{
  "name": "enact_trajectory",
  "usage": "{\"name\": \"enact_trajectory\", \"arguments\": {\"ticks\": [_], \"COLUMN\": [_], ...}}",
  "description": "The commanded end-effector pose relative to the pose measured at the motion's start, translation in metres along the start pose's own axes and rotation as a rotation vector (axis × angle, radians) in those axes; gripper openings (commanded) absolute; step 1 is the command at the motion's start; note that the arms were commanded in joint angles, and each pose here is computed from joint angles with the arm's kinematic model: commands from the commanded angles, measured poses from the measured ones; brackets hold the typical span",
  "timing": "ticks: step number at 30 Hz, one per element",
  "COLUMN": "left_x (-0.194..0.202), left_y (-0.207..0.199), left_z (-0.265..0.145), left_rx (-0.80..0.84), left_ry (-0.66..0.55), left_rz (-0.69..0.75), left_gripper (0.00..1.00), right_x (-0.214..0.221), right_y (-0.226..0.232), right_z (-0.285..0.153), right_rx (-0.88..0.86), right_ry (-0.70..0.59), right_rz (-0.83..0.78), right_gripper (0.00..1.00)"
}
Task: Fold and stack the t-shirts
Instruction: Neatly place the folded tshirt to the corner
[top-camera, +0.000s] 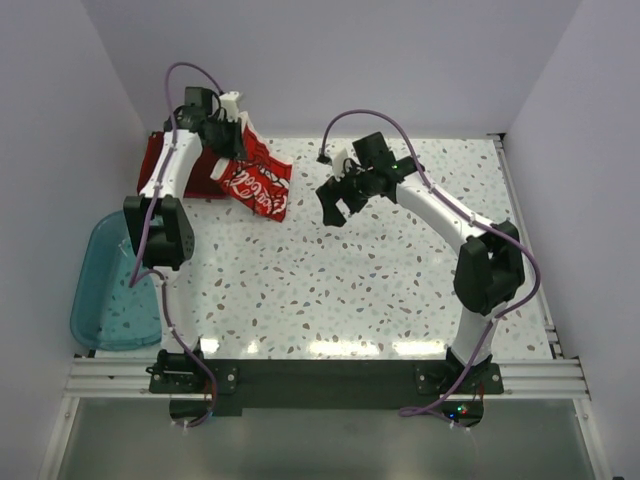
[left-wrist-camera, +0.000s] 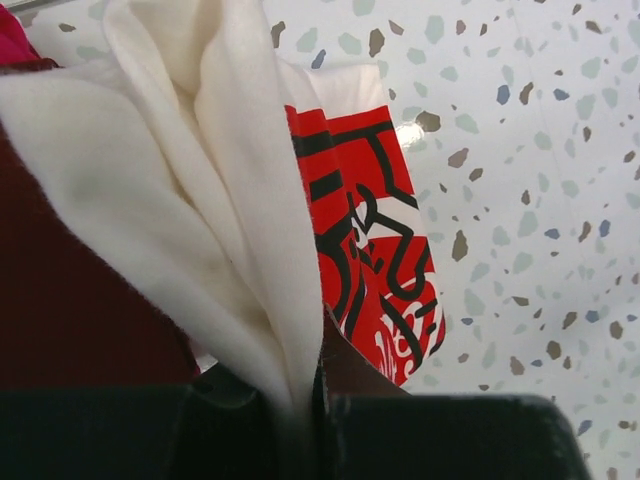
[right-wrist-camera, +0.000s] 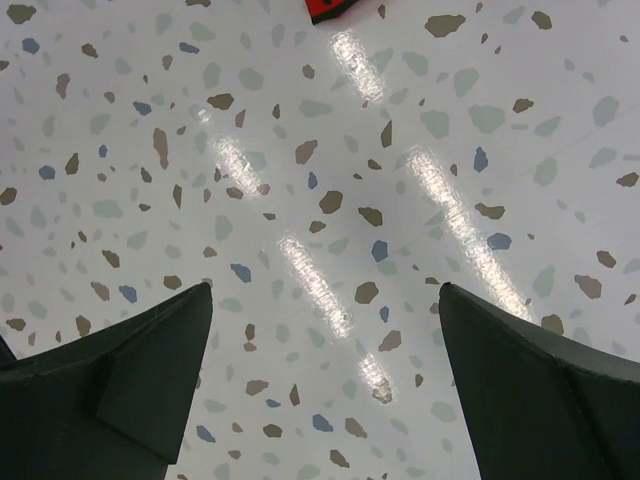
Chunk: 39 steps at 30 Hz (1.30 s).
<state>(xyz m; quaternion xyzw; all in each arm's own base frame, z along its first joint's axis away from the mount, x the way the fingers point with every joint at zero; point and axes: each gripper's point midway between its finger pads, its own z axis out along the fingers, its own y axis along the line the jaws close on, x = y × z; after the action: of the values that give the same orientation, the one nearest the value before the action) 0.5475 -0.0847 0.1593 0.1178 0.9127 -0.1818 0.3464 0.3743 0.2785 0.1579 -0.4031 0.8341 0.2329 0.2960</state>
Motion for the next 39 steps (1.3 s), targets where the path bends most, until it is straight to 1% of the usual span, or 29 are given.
{"name": "enact_trajectory", "arguments": {"ticks": [1,6,9,10,16,25,39], "left_x": [-0.035,-0.053,-0.064,-0.066,-0.078,-0.093,-0.097], "left_y": [0.006,0.022,0.019,0.029,0.029,0.016,-0.001], "left_z": [-0.035,-0.053,-0.060,-0.066,-0.077,-0.103,-0.132], "left_rx": [-0.070,-0.118,-0.119,-0.134,-0.142,-0.126,-0.123], "left_ry": [-0.084,-0.134,-0.170,-0.182,-0.228,-0.286,-0.330], "left_rz": [0.178,0.207,0.221,0.210,0.227,0.266,0.268], "left_gripper": [0.01,0.00,0.00,0.00,0.00,0.00,0.00], "right_x": [-0.012,-0.013,-0.013,-0.012,-0.011,-0.006,-0.001], "right_y": [0.002,0.003,0.003,0.004,0.005,0.009,0.014], "right_z": [-0.021,-0.023,-0.024,-0.024,-0.030,-0.039,-0.053], "right_rx": [0.028,0.028,0.031,0.029,0.036,0.049,0.057], "right_ry": [-0.035,-0.040,-0.039,-0.036,-0.040,-0.045,-0.060], "right_rz": [-0.040,-0.042,-0.044,-0.043,-0.049,-0.058,-0.065], "right_gripper": [0.99,0.99,0.99,0.99,0.99,0.99,0.99]}}
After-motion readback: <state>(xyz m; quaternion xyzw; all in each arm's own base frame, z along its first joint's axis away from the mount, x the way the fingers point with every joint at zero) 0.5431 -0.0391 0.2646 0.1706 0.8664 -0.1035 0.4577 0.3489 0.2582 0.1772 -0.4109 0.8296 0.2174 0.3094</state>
